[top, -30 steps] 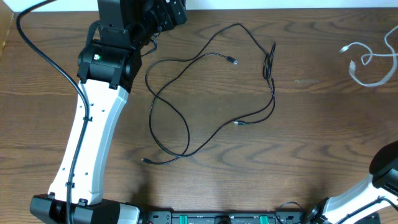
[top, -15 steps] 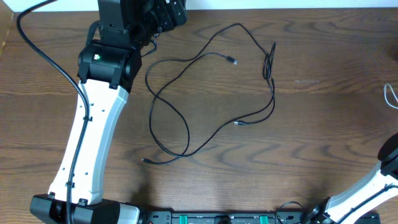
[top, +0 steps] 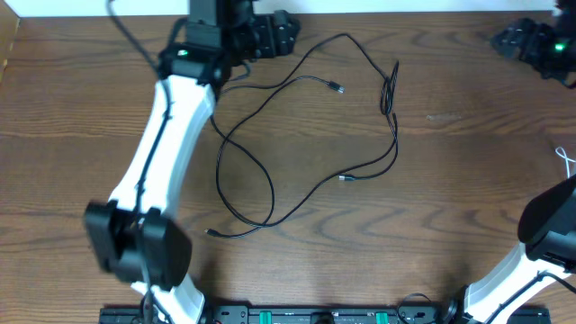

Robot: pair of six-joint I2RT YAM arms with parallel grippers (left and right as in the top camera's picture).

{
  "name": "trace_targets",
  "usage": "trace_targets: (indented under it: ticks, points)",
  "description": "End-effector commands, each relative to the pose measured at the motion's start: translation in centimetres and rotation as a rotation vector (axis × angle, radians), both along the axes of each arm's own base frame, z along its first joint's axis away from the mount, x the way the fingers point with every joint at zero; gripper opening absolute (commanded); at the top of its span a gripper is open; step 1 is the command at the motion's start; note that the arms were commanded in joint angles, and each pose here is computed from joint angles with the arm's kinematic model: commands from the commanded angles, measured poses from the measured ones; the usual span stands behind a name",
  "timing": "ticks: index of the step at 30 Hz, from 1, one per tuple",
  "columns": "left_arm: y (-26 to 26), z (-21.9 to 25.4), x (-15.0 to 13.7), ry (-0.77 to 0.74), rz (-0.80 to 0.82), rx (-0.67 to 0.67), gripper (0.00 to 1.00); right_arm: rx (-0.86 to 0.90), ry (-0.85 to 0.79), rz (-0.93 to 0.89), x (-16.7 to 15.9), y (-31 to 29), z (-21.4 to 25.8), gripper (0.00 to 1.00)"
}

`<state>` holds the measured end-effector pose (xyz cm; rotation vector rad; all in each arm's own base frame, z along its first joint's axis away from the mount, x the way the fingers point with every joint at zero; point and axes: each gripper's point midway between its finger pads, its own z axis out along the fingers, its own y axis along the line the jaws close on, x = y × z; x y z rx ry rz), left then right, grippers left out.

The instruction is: Untangle cables

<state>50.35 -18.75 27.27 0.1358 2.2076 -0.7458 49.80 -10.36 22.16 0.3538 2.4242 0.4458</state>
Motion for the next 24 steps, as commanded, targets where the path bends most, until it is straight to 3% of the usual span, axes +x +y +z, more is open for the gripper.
trace_targets:
  ticks: [1,6,11,18,24]
  points:
    - [-5.2,-2.7,0.1,-0.001,-0.155,-0.024,0.82,-0.034,-0.012,0.022,0.0,0.9,1.0,0.99]
    - [-11.2,-8.2,0.7,0.013,-0.245,-0.03,0.82,-0.018,0.018,0.013,-0.5,1.1,0.6,0.99]
    - [-16.6,-12.1,-0.8,0.029,-0.331,-0.031,0.81,-0.012,0.037,0.015,-0.8,1.3,0.3,0.99]
    - [-19.7,-16.0,0.1,-0.007,-0.198,0.038,0.69,-0.002,0.069,0.016,-1.5,1.4,-0.1,0.99]
    - [-22.2,-18.5,-0.4,-0.03,-0.223,0.027,0.57,0.001,0.078,0.016,-1.6,1.5,-0.2,0.99]
